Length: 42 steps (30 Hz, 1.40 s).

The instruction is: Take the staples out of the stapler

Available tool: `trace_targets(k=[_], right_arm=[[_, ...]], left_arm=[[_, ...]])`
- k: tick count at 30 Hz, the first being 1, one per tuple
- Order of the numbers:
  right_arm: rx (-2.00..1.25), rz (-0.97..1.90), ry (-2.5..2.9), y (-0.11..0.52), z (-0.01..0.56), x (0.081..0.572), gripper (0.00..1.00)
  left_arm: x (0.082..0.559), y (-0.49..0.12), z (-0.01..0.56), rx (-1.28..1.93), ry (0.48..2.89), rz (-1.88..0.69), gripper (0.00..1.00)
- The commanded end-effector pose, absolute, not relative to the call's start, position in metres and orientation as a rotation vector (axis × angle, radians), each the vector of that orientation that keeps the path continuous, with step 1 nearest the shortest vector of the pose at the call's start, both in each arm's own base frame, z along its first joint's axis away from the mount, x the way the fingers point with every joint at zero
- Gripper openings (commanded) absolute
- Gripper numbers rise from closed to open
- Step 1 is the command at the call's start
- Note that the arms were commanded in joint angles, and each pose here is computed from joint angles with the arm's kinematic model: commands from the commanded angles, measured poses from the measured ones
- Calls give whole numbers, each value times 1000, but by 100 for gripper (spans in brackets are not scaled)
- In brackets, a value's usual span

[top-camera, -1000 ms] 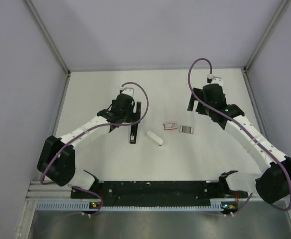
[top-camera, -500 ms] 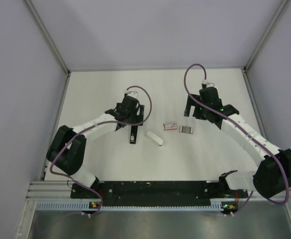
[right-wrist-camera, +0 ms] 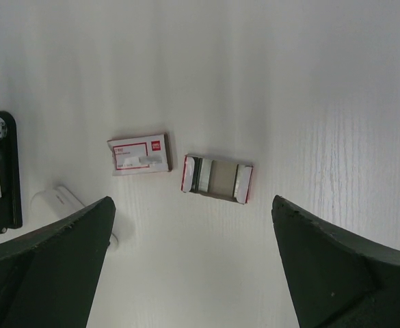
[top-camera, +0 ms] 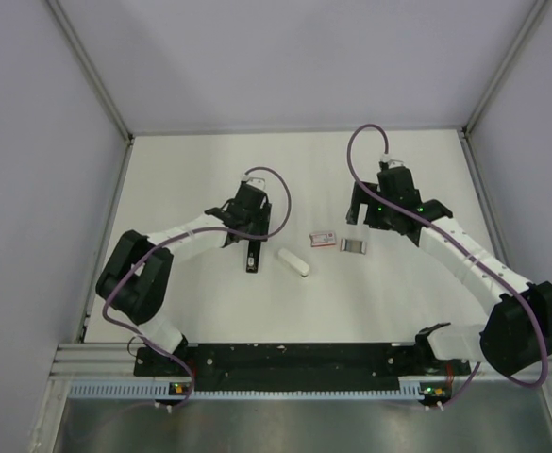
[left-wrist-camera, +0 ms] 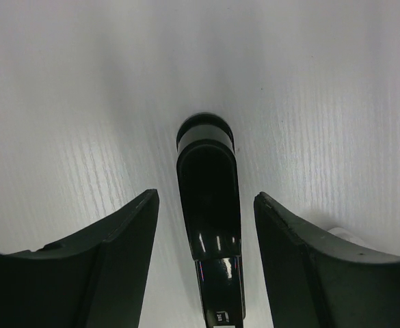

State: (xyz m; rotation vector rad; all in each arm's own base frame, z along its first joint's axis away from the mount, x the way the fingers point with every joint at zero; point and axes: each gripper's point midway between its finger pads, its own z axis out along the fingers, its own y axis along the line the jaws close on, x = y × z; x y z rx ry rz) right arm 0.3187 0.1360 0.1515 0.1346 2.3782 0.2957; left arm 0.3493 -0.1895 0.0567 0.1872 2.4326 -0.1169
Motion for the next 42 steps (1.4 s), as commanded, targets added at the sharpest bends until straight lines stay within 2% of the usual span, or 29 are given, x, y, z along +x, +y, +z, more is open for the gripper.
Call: trace_targets(k=[1, 5, 9, 10, 14, 15, 27, 33, 42], right_arm=[[127, 329, 2330, 139, 163, 322, 97], [129, 331, 2333, 139, 161, 320, 97], [129, 334, 2326, 139, 163, 321, 97], [127, 335, 2326, 139, 163, 320, 97], [114, 337, 2321, 140, 165, 320, 96], [108, 342, 2315, 140, 167, 320, 96], [-56, 474, 2221, 159, 200, 314, 92], [-236, 570, 2171, 176, 231, 298, 92], [-493, 712, 2014, 203, 278, 261, 90]], left_arm=[[366, -205, 72, 215, 2370, -159, 58], [368, -207, 71, 231, 2367, -147, 45], [369, -212, 71, 258, 2362, -153, 36], [370, -213, 72, 266, 2355, -147, 31], [371, -212, 80, 284, 2328, -102, 3], [371, -211, 83, 282, 2322, -94, 0], [350, -228, 152, 390, 2202, -258, 0], [327, -248, 198, 489, 2126, -462, 0], [281, -272, 232, 706, 2038, -745, 0]])
